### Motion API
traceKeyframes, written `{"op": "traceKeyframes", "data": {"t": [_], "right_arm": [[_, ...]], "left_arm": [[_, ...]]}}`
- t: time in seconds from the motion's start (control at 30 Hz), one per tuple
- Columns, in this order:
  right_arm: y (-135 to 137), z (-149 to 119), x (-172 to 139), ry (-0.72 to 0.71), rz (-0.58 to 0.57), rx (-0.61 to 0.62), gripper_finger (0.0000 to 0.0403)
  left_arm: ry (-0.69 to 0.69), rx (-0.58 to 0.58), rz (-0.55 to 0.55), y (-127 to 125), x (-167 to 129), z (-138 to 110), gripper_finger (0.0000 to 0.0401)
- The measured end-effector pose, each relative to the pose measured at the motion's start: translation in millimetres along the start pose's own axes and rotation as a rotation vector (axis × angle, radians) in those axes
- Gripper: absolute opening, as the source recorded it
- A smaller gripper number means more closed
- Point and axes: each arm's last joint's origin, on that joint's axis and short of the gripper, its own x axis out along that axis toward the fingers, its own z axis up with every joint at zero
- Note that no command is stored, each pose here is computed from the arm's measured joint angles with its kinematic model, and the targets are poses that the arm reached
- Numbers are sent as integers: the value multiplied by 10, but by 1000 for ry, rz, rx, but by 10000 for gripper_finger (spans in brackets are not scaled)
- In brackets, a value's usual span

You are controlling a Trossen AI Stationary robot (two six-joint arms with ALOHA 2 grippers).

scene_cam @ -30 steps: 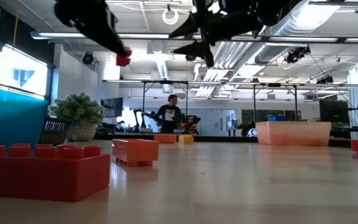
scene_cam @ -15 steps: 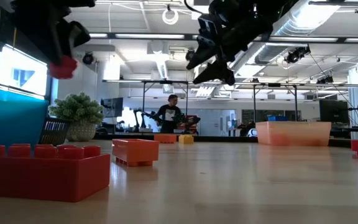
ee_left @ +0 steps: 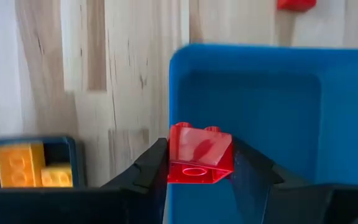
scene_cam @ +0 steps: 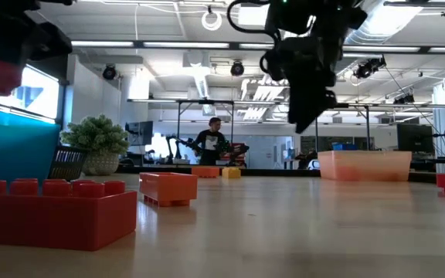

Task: Sort & place blocks by color
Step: Put the red game piece into the blue bin

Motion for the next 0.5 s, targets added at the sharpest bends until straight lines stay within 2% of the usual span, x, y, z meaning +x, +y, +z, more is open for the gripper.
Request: {"op": "traceKeyframes", "data": {"t": [0.17, 0.4, 0.5], "right_arm": [[75, -173, 5, 85, -95, 4, 193], [189, -344, 1, 166, -133, 23, 193], [197, -449, -18, 218, -215, 15, 193]], "left_arm": [[57, -57, -26, -57, -7, -74, 113], [150, -133, -83, -138, -21, -171, 113], [176, -161, -107, -171, -26, -195, 113]]}}
